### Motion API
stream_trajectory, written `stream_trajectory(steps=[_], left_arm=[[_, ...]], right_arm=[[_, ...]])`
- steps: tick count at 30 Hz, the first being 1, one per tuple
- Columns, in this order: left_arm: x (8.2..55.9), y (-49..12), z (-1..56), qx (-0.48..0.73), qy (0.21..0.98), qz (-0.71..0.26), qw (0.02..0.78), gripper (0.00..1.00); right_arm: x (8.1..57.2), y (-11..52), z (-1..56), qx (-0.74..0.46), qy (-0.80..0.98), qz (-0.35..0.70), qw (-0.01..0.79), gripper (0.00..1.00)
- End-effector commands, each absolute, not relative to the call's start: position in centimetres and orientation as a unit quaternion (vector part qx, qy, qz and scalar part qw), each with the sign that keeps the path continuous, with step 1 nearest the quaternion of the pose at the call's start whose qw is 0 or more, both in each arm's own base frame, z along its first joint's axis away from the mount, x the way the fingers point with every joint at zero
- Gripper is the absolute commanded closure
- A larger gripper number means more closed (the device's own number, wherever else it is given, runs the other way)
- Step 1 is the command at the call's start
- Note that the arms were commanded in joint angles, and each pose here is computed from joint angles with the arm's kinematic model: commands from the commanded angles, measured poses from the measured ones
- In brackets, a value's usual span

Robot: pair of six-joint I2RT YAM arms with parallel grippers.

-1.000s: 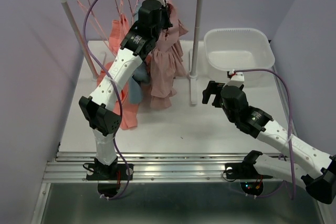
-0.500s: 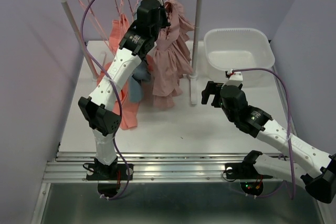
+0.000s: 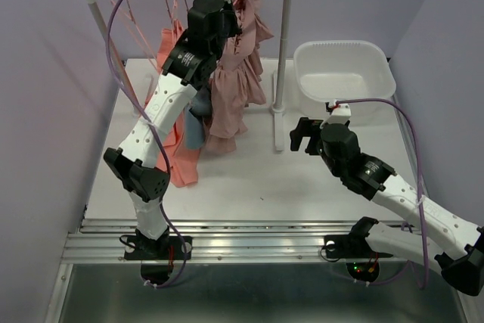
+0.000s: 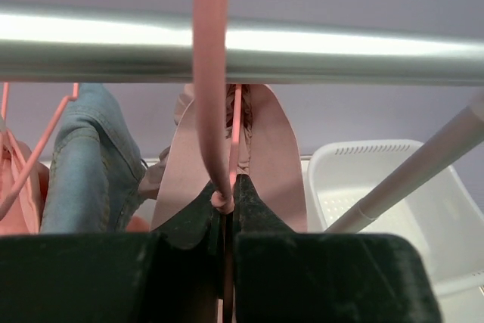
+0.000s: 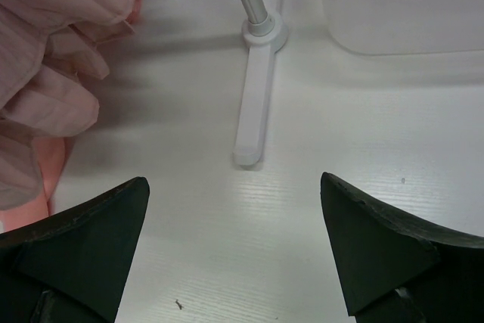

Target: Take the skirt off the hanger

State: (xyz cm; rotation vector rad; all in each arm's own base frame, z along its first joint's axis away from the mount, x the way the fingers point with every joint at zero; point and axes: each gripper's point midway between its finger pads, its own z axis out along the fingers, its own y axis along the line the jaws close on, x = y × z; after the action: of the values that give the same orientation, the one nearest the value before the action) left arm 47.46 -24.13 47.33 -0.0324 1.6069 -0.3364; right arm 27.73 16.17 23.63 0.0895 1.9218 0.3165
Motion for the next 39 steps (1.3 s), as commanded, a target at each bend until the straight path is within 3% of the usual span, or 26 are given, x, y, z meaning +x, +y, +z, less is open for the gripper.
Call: stream_trajectory(steps=[1, 8, 18, 26, 39], left_arm=[[43.8, -22.1, 56.6, -0.038, 0.63, -0.186, 0.753, 1.0], [42.6, -22.6, 53.3, -0.034, 0.656, -0.184, 0.732, 1.0], [35.8, -23.5, 48.5, -0.007, 0.666, -0.232, 0.709, 1.0], [33.7, -23.7, 42.0, -0.019, 0.701, -0.248, 0.669, 1.0], [31.7, -23.9, 39.9, -0.026, 0.709, -0.282, 0.646, 1.0]], right_arm=[[28.2, 16.8, 26.6, 0.038, 0.792, 0.165, 0.586, 0.0], [27.7, 17.7, 26.1, -0.041, 0.789, 0.161, 0.591, 0.0], [22.4, 24.0, 27.7, -0.226, 0.726, 0.329, 0.56, 0.0], [18.9, 27.6, 30.4, -0.346, 0.645, 0.417, 0.538, 0.0], [21.4, 32.0, 36.4, -0.411, 0.596, 0.429, 0.54, 0.0]])
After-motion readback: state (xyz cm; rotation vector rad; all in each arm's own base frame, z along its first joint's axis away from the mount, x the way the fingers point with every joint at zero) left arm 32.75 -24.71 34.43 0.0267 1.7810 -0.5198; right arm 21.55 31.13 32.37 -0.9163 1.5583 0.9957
